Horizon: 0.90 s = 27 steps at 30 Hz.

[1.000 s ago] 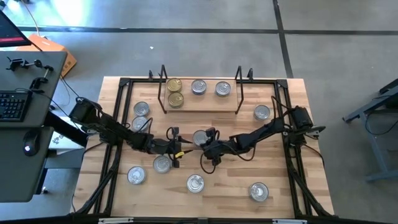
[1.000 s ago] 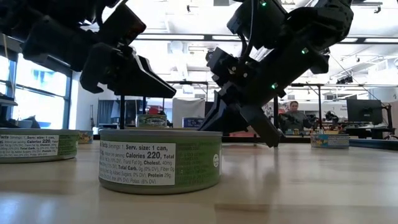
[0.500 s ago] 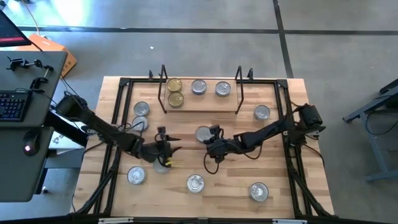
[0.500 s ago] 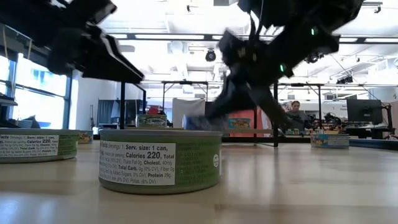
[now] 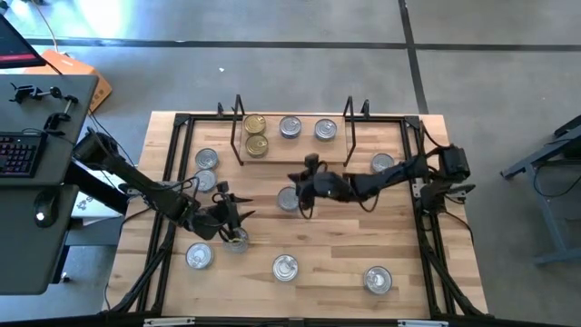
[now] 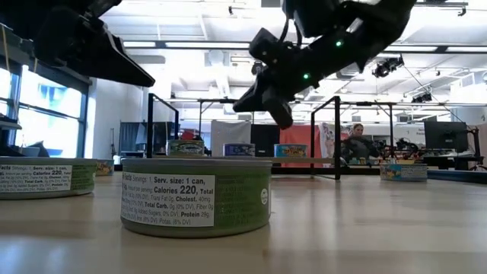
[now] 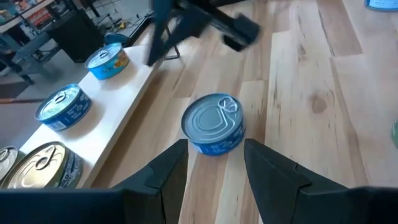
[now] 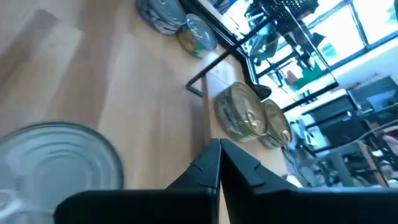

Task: Stack canned seafood by type on shelf
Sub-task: Put the blue tuna can on the shelf

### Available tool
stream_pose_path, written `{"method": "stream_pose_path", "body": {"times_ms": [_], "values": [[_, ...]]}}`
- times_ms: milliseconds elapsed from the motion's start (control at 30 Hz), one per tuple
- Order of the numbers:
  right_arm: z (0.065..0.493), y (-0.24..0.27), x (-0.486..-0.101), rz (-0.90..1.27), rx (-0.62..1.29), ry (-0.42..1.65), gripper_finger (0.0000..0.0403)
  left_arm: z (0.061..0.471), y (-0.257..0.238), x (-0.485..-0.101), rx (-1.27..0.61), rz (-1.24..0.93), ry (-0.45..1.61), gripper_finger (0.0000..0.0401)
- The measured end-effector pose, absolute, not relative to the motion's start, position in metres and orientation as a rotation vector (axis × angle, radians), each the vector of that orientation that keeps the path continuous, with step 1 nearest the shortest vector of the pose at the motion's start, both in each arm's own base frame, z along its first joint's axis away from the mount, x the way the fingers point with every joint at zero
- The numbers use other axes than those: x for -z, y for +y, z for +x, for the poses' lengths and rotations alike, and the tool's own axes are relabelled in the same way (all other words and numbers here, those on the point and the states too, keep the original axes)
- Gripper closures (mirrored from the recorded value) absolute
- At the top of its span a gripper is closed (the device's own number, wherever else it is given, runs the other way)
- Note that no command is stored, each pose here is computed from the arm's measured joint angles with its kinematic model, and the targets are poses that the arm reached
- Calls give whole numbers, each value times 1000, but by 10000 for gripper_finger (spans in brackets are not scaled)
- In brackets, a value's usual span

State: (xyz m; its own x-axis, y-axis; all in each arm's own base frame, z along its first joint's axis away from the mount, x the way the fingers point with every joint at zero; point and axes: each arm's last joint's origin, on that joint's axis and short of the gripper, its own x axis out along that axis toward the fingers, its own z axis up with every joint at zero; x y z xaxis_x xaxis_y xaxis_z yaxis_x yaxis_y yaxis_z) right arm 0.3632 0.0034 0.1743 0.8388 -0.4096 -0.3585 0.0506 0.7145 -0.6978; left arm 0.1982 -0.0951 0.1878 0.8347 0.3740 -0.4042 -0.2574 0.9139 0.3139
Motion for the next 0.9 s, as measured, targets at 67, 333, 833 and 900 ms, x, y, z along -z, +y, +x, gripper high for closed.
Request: {"method": "stream_pose_path", "body": {"times_ms": [67, 333, 833, 900], "values": [[364, -5, -175, -722, 232, 510, 402, 198, -95, -188, -339, 251, 477, 249], [361, 2, -164, -549, -127, 506, 375, 199, -95, -187, -340, 252, 481, 249], [332, 45, -199, -173, 28, 588, 269, 270, -42, -145, 103, 429, 483, 249], [328, 55, -202, -162, 4, 591, 272, 281, -31, -139, 159, 459, 470, 249]]}}
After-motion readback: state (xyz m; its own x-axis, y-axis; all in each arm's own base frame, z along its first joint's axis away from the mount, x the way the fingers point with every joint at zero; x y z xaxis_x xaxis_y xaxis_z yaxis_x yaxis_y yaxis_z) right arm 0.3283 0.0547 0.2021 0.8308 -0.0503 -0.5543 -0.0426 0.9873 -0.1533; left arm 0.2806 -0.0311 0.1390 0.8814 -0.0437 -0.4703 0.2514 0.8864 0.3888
